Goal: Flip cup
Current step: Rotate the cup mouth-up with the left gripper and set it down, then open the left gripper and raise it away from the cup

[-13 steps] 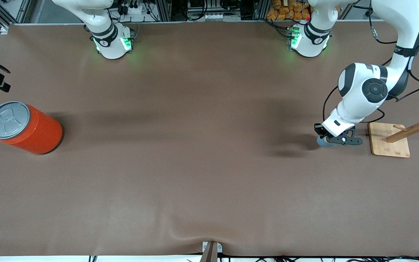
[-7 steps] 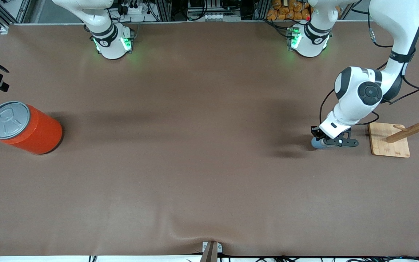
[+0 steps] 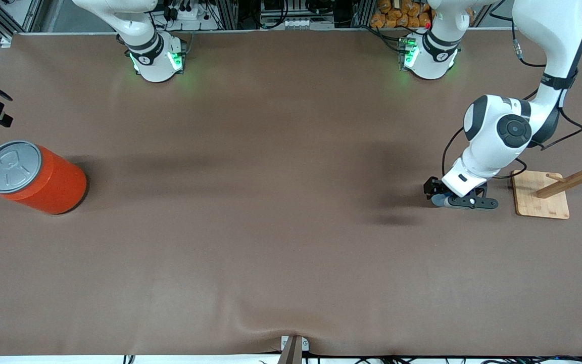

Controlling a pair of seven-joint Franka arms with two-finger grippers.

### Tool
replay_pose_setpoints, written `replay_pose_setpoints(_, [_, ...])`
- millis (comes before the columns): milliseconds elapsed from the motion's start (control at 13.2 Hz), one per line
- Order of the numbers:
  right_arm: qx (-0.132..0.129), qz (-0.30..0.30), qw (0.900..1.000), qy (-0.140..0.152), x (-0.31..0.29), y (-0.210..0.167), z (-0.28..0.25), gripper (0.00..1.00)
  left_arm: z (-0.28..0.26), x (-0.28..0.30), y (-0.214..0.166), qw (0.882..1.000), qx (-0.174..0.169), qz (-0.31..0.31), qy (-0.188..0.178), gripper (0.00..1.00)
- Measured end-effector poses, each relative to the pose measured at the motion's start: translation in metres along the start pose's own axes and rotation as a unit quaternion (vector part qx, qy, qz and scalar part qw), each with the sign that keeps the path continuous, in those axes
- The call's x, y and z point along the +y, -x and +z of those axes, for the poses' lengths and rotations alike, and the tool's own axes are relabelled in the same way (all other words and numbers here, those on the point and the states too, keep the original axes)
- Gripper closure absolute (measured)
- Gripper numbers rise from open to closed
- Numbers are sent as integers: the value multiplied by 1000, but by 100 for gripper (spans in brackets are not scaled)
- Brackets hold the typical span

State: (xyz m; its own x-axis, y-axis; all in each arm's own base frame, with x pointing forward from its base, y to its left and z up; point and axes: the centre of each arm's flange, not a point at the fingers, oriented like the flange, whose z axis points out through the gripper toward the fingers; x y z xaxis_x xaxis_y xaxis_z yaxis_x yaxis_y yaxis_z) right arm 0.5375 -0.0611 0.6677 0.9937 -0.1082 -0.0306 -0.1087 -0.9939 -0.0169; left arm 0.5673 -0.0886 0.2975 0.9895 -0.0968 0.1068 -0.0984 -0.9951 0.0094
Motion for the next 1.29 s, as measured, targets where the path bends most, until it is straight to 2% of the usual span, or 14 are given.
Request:
replay_pose_setpoints(227, [0,-3,1000,0,-2,0,0,0,-48,16,-23,1000,-29,9,-9,0])
replay_pose_setpoints(454, [0,-7,1000,0,-6,0,0,0,-105,15,-48,999,-41,3,-18,0])
replay_pose_setpoints(908, [-10,-5,1000,0,-3,2,2,0,-148,6,-65,999,-35,-8,-21,0])
replay_pose_setpoints(1287, [-12,-2,1000,1,0,1,3,0,-205,-10,-62,998,-28,-28,-46,0])
